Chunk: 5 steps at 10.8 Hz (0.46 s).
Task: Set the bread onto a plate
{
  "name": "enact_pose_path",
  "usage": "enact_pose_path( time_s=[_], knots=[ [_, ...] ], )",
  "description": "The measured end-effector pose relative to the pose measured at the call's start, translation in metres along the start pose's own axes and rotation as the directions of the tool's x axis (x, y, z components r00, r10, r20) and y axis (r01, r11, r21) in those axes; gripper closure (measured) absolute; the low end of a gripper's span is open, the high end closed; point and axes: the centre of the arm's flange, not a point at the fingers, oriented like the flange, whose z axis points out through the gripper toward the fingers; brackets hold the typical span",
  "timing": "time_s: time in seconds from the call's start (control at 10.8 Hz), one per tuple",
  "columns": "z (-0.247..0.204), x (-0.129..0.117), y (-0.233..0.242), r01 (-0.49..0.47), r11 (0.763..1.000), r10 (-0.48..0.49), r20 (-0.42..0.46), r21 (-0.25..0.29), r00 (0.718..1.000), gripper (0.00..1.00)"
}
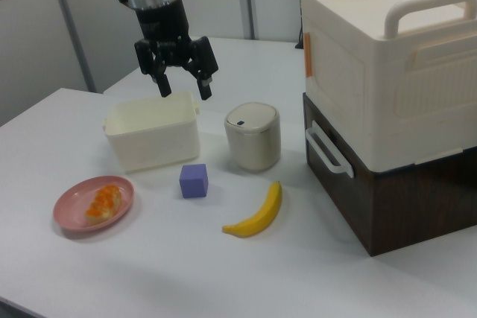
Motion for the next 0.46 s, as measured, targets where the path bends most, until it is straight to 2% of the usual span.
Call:
enact_pose_path(
  time_s=[0.46],
  knots=[
    [-0.0076, -0.0044, 0.0025, 0.016, 1.0, -0.016, -0.003, 0.0, 1.0, 0.0]
  ],
)
